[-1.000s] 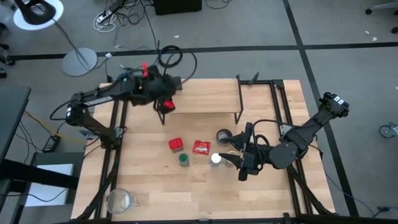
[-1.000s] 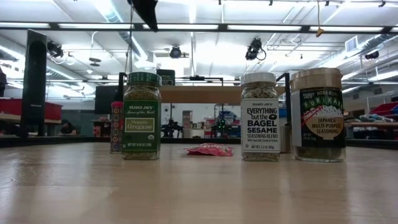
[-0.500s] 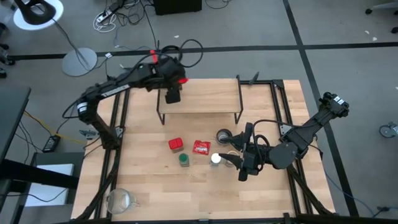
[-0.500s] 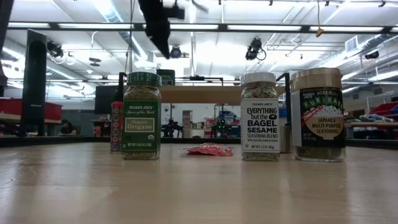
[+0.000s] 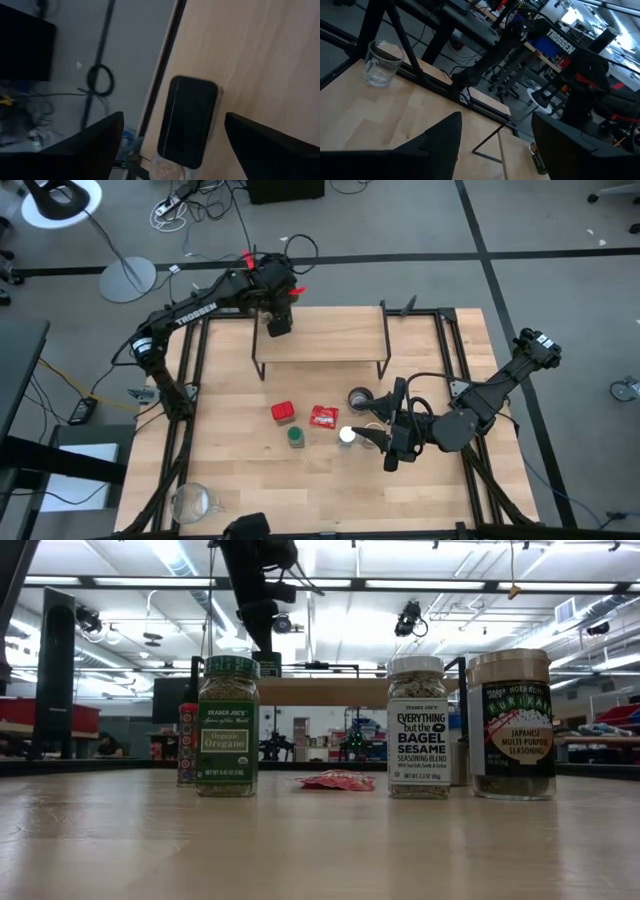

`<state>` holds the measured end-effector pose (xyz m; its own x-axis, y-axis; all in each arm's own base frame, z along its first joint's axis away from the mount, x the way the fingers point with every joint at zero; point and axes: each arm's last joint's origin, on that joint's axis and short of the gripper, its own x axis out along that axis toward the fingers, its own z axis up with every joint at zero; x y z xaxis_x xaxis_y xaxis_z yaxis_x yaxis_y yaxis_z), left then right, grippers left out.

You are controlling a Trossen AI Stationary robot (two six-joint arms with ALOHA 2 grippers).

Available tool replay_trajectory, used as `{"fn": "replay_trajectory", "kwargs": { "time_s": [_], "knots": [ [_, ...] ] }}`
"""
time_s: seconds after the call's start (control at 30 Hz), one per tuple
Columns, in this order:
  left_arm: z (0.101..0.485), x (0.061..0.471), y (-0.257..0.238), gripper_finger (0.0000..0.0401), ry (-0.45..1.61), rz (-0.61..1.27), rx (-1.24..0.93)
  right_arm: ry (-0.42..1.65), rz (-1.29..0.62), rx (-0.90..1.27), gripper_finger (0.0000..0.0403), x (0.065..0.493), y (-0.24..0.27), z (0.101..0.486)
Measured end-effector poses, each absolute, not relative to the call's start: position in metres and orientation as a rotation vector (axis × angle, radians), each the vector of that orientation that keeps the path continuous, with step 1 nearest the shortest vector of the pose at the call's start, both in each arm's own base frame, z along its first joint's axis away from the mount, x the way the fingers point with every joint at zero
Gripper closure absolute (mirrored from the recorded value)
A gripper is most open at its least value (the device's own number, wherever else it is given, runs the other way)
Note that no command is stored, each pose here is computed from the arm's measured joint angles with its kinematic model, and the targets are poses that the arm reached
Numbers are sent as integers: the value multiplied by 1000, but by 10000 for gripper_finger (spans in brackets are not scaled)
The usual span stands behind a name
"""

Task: Shelf spices
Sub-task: Remove the black seasoning can from the shelf

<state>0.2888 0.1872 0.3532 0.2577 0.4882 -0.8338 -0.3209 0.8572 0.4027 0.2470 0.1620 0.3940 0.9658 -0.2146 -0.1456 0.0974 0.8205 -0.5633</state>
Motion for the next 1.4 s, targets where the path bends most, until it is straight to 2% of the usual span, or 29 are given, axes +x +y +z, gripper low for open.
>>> {"fn": "replay_trajectory", "kwargs": {
  "time_s": [0.3,0.47,0.63,0.9,0.97,1.17,1.4],
  "knots": [
    [340,284,195,54,1183,478,67,206,-161,-591,163,247,162,394],
    [323,283,195,82,1218,456,46,201,-140,-588,163,247,163,394],
    [316,282,196,136,1228,443,19,201,-140,-588,163,247,163,394],
    [316,283,195,264,1212,430,9,201,-140,-588,163,247,163,394],
    [317,284,195,284,1194,421,-3,201,-140,-588,163,247,163,394],
    [322,287,191,285,1165,408,-44,201,-141,-588,163,247,163,394],
    [351,291,170,285,1139,365,-108,201,-141,-587,163,247,163,394]
  ]
}}
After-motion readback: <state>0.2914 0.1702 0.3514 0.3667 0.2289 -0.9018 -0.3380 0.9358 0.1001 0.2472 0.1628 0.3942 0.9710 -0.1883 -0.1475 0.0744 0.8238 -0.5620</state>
